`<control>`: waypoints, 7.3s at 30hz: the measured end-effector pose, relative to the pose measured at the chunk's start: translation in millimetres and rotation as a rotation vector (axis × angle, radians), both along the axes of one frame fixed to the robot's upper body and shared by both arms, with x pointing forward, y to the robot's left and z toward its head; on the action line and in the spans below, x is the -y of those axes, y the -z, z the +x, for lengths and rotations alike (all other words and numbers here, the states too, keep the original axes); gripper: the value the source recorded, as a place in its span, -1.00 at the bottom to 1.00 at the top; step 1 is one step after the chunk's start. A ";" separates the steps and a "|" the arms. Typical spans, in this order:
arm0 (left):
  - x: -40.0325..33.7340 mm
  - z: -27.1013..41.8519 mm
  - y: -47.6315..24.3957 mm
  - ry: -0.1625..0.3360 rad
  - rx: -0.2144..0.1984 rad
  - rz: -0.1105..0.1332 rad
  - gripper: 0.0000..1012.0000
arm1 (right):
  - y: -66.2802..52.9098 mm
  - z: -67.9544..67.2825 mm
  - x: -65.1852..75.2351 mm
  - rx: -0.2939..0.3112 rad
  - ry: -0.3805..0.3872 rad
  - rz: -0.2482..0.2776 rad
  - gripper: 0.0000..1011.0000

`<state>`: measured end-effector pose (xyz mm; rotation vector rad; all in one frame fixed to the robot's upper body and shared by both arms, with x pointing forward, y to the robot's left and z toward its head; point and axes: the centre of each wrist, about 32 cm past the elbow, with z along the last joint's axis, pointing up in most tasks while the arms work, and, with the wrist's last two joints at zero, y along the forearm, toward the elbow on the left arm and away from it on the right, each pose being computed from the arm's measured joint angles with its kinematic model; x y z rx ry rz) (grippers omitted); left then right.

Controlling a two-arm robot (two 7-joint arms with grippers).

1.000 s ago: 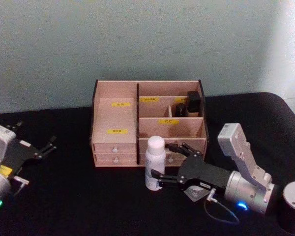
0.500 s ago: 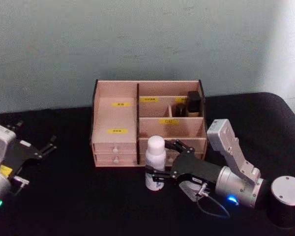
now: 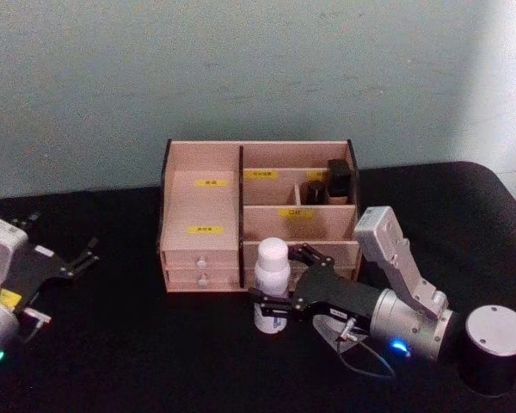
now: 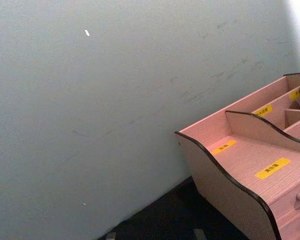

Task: Pick up the facial cleanser and watermelon frost from the table and place them into the tiered storage box.

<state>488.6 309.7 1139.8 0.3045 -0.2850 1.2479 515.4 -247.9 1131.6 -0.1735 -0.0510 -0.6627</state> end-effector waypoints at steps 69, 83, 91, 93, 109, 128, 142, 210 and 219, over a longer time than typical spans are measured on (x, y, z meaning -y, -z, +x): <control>0.0 0.0 0.0 0.000 0.000 0.000 0.98 | -3.0 0.1 0.9 0.000 -0.024 -0.003 0.17; 0.0 0.0 0.0 0.000 0.000 0.000 0.98 | -42.8 1.7 6.7 0.033 -0.054 0.106 0.17; 0.0 0.0 0.0 0.000 0.000 0.000 0.98 | -67.0 19.9 2.4 0.116 0.005 0.165 0.17; 0.0 0.0 0.0 0.000 0.000 0.000 0.98 | -72.8 29.5 -1.1 0.152 0.047 0.172 0.17; 0.0 0.0 0.0 0.000 0.000 0.000 0.98 | -76.4 72.3 -13.4 0.199 0.181 0.109 0.17; 0.0 0.0 0.0 0.000 0.000 0.000 0.98 | -63.2 89.1 -17.1 0.178 0.213 0.067 0.17; 0.0 0.0 0.0 0.000 0.000 0.000 0.98 | -52.5 95.2 -19.7 0.134 0.224 0.029 0.17; 0.0 0.0 0.0 0.000 0.000 0.000 0.98 | -49.3 86.7 -12.2 0.128 0.235 0.024 0.98; 0.0 0.0 0.0 0.000 0.000 0.000 0.98 | -53.1 56.0 7.2 0.157 0.223 0.043 0.98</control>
